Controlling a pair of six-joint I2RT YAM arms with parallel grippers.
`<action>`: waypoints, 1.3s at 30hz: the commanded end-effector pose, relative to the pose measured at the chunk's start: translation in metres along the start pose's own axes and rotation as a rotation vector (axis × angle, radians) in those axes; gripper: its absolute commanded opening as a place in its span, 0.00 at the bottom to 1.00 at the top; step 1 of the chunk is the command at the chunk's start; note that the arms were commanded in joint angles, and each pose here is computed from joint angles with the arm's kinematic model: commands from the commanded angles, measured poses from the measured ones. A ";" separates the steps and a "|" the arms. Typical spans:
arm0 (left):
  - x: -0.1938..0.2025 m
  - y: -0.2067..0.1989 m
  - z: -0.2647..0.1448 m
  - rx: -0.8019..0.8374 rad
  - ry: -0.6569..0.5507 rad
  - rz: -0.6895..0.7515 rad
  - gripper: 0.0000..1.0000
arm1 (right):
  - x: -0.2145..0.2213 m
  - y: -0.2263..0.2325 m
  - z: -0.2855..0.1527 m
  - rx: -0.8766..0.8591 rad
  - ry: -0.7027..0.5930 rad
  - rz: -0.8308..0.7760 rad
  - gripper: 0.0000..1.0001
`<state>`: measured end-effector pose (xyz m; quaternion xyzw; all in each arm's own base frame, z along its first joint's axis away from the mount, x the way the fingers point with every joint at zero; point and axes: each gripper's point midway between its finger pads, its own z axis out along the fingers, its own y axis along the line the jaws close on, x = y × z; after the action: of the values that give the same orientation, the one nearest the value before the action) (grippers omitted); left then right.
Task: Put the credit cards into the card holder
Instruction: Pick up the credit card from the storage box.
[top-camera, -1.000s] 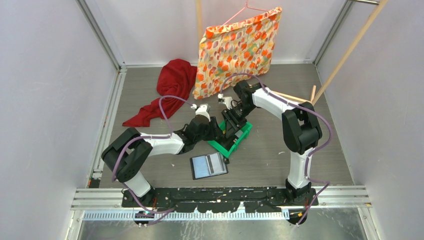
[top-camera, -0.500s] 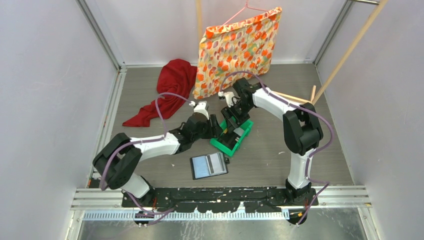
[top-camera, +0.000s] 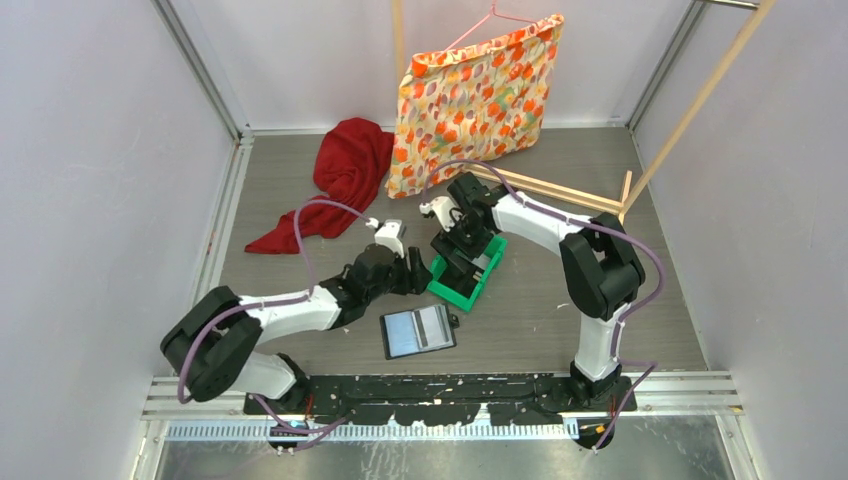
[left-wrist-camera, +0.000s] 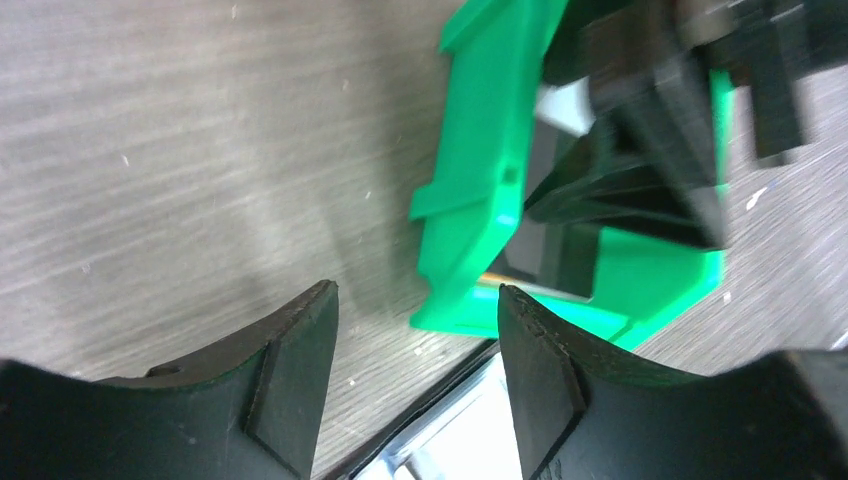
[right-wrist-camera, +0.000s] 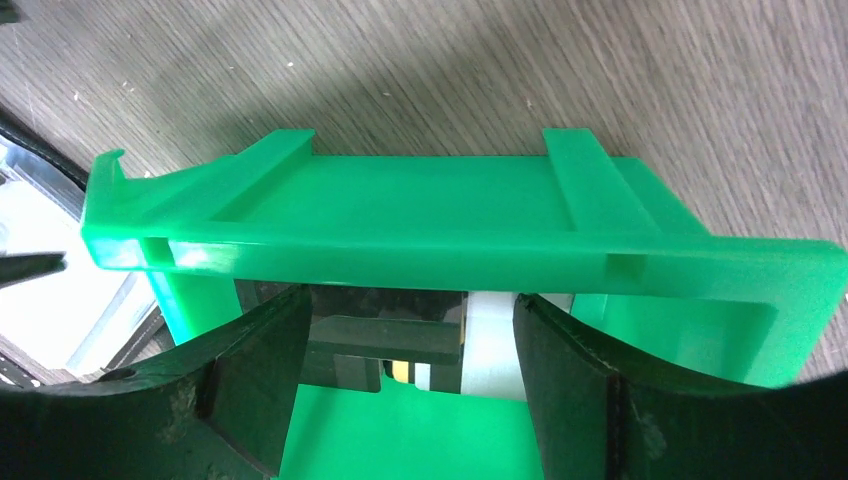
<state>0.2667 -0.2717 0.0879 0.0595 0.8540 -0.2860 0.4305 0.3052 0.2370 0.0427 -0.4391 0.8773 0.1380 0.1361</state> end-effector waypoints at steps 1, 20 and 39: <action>-0.004 -0.009 0.011 0.079 -0.068 -0.016 0.61 | -0.004 0.000 -0.007 0.024 -0.037 -0.056 0.78; 0.020 -0.007 0.045 0.053 0.045 -0.001 0.52 | -0.010 0.047 -0.027 -0.265 -0.042 0.044 0.66; 0.010 -0.003 0.040 0.028 -0.003 -0.032 0.52 | -0.020 0.030 -0.039 -0.217 -0.068 0.197 0.63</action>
<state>0.2755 -0.2981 0.0422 0.0687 0.8678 -0.2975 0.3920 0.2670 0.2646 0.0907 -0.3774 0.8702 0.3097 0.0669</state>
